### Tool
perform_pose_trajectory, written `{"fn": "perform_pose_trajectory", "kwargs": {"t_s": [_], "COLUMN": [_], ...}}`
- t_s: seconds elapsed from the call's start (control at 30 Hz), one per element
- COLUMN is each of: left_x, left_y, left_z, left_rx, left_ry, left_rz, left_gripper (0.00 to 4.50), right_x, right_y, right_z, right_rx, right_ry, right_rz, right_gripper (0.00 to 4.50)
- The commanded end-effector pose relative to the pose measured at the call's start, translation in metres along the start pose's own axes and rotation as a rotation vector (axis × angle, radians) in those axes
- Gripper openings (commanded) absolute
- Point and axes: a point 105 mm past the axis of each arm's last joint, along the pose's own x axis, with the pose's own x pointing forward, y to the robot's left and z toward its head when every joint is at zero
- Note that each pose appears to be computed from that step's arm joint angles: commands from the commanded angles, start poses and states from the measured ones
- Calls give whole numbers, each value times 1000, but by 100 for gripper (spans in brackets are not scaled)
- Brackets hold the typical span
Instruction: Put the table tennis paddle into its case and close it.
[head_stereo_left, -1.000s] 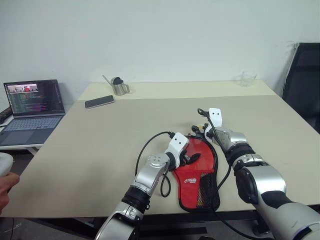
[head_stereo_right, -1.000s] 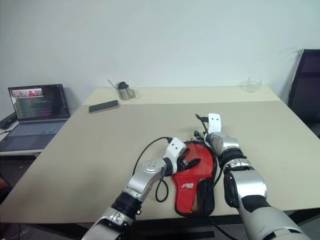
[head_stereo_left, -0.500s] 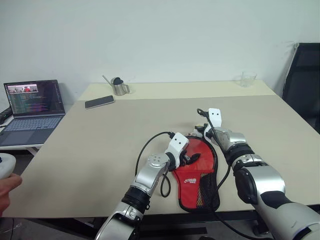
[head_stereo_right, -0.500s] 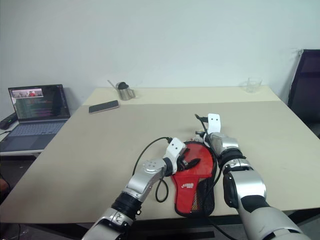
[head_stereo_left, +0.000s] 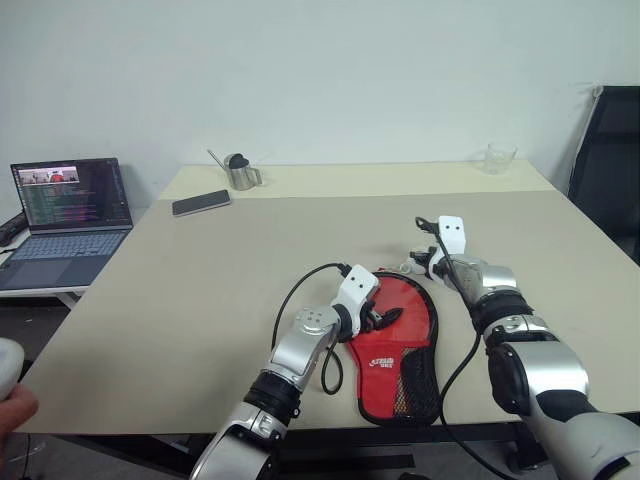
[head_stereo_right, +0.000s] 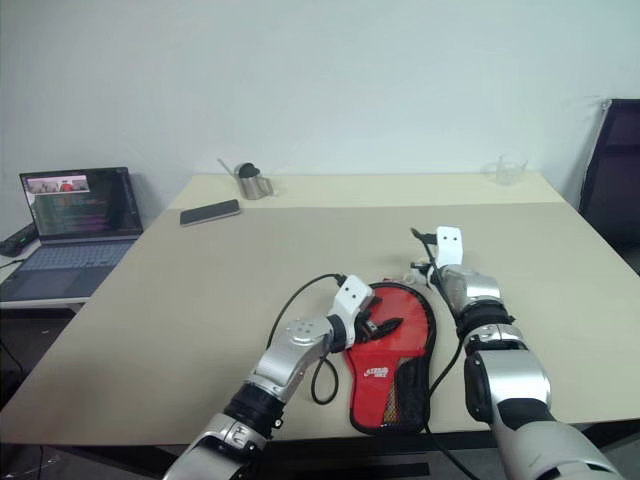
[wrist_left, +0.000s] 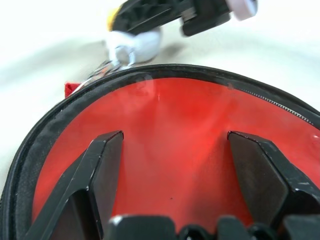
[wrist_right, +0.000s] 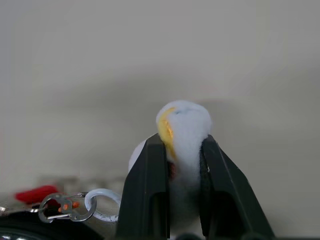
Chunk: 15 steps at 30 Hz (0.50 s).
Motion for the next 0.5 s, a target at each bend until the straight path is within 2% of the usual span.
{"fn": "perform_pose_trajectory", "kwargs": {"t_s": [0.03,0.2,0.5], "left_x": [-6,-5,2], "left_y": [5,10,7], "left_z": [-41,-38,-36], "left_rx": [-67,-56,-36], "left_ry": [129,129,140], "left_rz": [18,16,-31], "left_gripper": [363,363,363], "right_x": [-13,-31,-54], "right_y": [-18,-29,-25], "right_z": [19,15,4], "right_rx": [-2,-4,-69], "right_ry": [-54,-47,-18], "right_rz": [-41,-56,-32], "right_gripper": [32,31,31]}}
